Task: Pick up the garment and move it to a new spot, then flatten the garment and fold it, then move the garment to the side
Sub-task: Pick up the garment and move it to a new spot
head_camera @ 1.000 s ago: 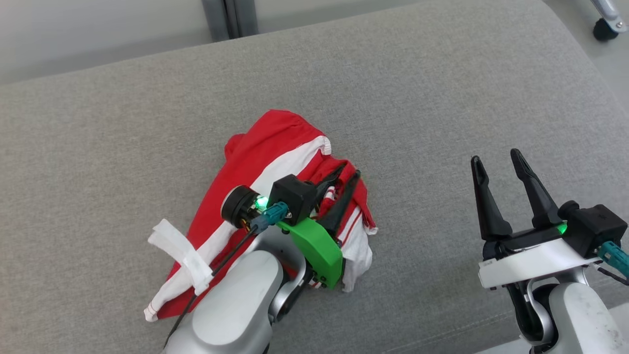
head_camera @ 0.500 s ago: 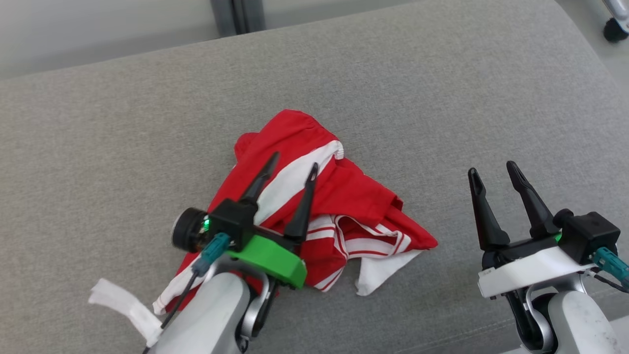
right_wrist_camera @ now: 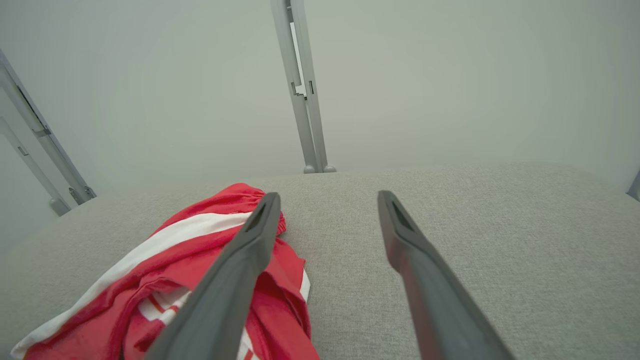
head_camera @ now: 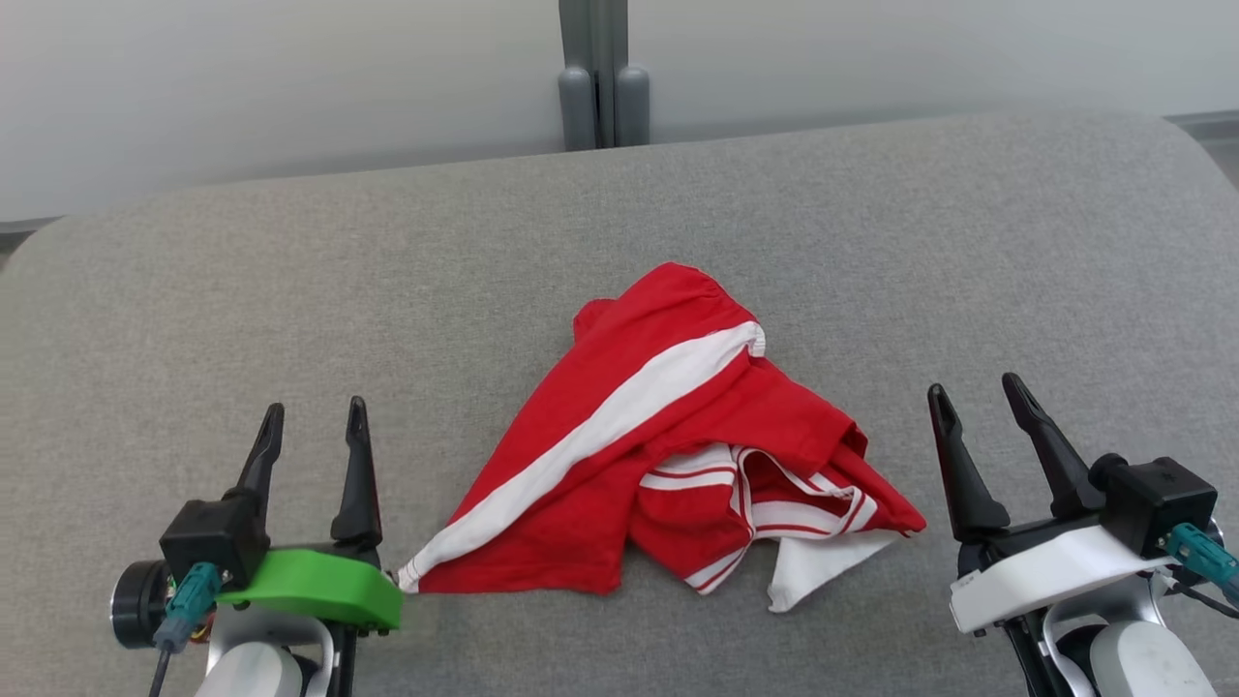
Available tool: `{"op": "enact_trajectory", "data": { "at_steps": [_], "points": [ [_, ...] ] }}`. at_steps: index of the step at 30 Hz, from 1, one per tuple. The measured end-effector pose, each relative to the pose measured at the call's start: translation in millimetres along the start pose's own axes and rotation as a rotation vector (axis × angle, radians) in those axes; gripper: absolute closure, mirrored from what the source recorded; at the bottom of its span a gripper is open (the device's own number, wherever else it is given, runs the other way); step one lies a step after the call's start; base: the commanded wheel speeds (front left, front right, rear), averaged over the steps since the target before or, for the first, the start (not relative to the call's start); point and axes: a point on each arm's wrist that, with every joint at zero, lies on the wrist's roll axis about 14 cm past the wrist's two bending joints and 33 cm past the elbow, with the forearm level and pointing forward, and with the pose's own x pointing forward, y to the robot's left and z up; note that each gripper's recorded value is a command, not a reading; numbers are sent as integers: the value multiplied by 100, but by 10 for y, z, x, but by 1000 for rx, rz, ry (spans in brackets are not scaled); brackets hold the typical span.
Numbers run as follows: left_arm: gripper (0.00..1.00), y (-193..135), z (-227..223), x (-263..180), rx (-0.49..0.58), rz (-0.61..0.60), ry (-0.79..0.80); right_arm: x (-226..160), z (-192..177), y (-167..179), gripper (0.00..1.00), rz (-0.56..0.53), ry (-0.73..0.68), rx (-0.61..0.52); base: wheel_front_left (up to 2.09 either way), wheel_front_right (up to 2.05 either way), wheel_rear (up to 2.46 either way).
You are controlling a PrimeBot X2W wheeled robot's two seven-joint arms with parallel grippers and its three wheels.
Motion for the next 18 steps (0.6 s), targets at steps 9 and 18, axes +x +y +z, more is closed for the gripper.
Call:
{"op": "enact_trajectory", "data": {
  "at_steps": [9,18],
  "points": [
    [0,108,102,-265,35,30,-27,-148,104,62,0,8,-14,-1,0,0,0],
    [0,95,103,-296,39,25,-28,-174,137,75,0,7,-17,1,0,0,0]
  ]
}}
